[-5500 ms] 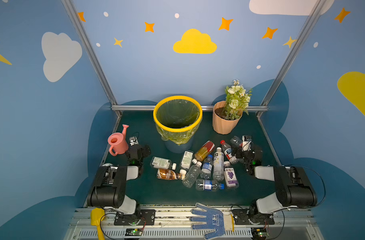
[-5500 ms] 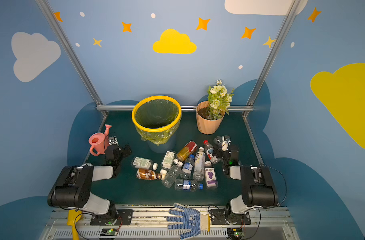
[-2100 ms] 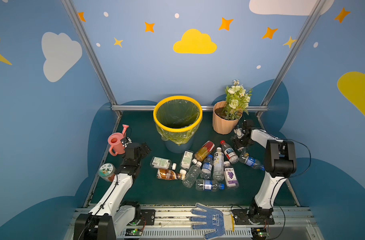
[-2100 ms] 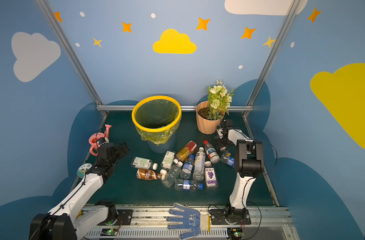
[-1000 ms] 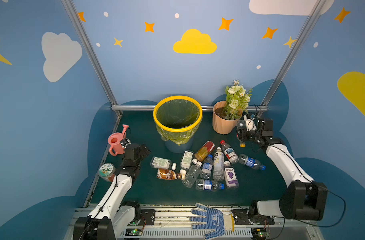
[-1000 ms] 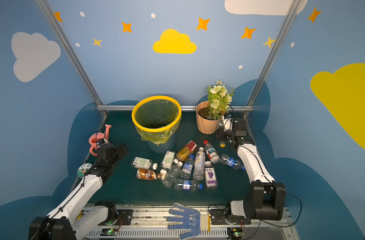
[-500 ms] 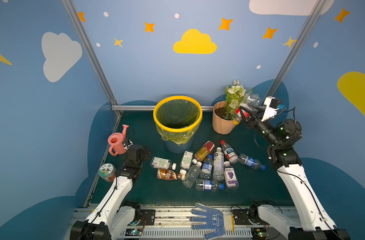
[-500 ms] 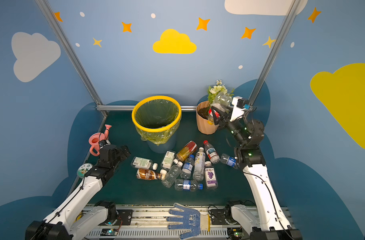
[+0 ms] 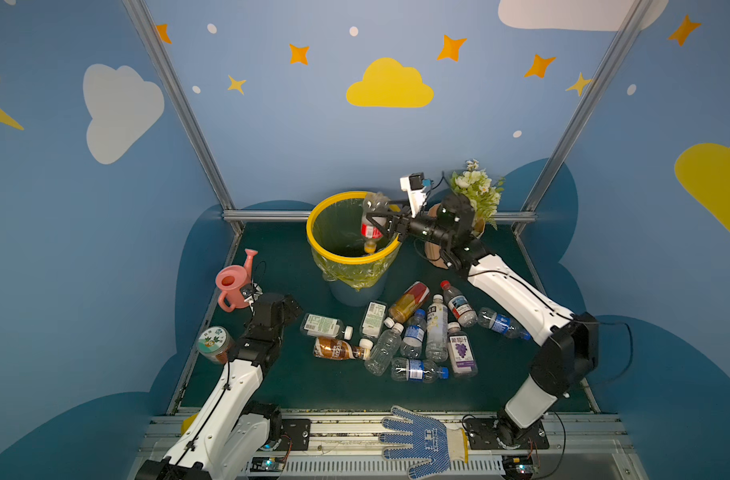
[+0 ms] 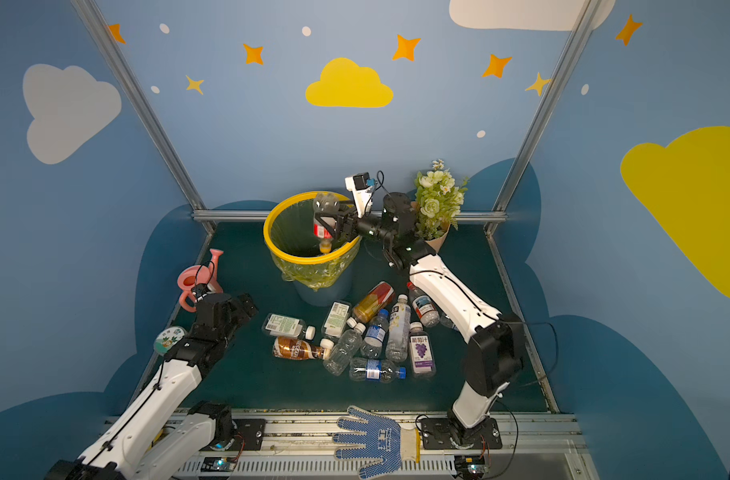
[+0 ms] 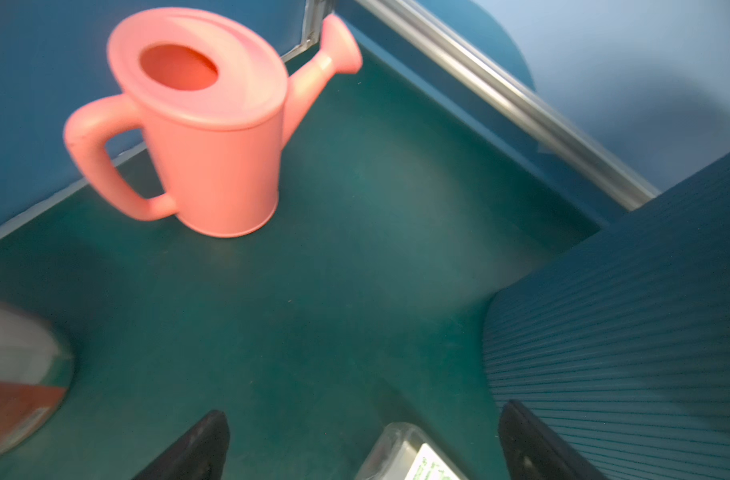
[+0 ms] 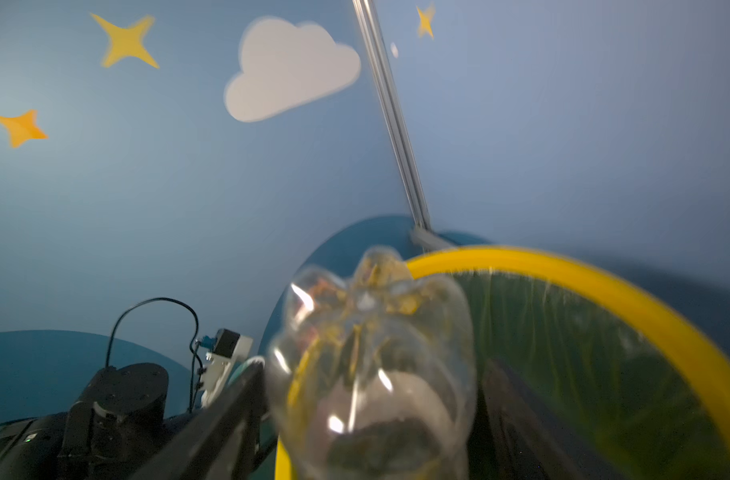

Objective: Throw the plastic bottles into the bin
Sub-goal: 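Lift the bottle with the right gripper over the bin and release it, then grasp the brown-capped bottle with the left gripper while the right gripper withdraws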

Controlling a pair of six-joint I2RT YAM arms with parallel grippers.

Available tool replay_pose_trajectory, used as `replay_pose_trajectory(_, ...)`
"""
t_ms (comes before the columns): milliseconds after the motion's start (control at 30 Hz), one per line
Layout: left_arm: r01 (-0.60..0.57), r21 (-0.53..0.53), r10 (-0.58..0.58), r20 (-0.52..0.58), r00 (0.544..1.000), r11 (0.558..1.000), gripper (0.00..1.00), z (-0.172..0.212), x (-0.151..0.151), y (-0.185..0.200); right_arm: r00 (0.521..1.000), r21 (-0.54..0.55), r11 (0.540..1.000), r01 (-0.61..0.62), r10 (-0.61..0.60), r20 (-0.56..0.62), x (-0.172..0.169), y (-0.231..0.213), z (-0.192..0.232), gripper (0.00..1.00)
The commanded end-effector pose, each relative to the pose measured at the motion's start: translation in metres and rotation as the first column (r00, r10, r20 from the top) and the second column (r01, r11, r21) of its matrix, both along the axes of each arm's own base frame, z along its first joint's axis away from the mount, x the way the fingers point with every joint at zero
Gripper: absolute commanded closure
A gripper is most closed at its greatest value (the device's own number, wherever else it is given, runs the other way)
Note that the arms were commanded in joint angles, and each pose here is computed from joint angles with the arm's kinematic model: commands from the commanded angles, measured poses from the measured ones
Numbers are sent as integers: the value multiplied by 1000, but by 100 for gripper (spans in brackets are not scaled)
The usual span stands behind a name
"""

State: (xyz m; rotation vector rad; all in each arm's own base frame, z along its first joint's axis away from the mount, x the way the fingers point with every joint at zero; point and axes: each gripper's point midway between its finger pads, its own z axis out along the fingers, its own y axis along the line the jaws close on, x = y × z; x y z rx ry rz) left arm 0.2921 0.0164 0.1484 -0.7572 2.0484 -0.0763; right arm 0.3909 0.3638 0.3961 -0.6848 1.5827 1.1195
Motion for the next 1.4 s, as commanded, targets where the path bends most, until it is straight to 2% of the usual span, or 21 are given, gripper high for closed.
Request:
replay_pose_trajectory(0, -58, 36, 58, -4, 998, 998, 0, 15, -9, 11, 981, -13, 996, 86, -82, 175, -22, -37, 72, 6)
replay_pose_trajectory(100, -78, 16, 77, 23, 997, 997, 0, 20, -14, 13, 933, 11, 982, 188, -182, 311, -47, -70, 121, 4)
replay_pose_trajectory(167, -83, -5, 83, 41, 996, 997, 0, 21, -16, 12, 908, 30, 975, 219, -215, 361, -64, -88, 138, 4)
replay_pose_trajectory(300, -84, -40, 86, 52, 995, 996, 0, 23, -20, 9, 879, 43, 957, 288, -282, 384, -82, -113, 131, 4)
replay_pose_trajectory(400, -70, -72, 74, 46, 996, 995, 0, 23, -23, 2, 881, -13, 932, 362, -337, 332, -71, -125, 92, 3)
replay_pose_trajectory(533, -79, -91, 78, -7, 997, 993, 0, 16, -35, -3, 884, -99, 888, 449, -425, 193, -52, -148, 23, 3)
replay_pose_trajectory(733, -49, -189, 35, -75, 997, 981, 0, -2, -44, -26, 826, -207, 810, 549, -564, -15, -40, -193, -75, 3)
replay_pose_trajectory(867, -34, -212, 9, -118, 993, 977, 0, -16, -49, -42, 779, -280, 768, 576, -619, -96, -49, -214, -128, 3)
replay_pose_trajectory(967, -72, -298, 27, -151, 988, 952, 0, -28, -57, -58, 740, -320, 734, 600, -660, -127, -56, -228, -152, 3)
replay_pose_trajectory(1100, -128, -438, 55, -175, 983, 890, 0, -37, -69, -82, 666, -339, 667, 663, -733, -140, -61, -254, -166, 3)
replay_pose_trajectory(1233, -183, -531, 94, -191, 977, 828, 1, -45, -79, -97, 635, -333, 644, 688, -757, -154, -63, -268, -172, 3)
replay_pose_trajectory(1367, -186, -562, 82, -205, 975, 806, 1, -53, -81, -114, 614, -343, 630, 697, -771, -169, -61, -277, -177, 3)
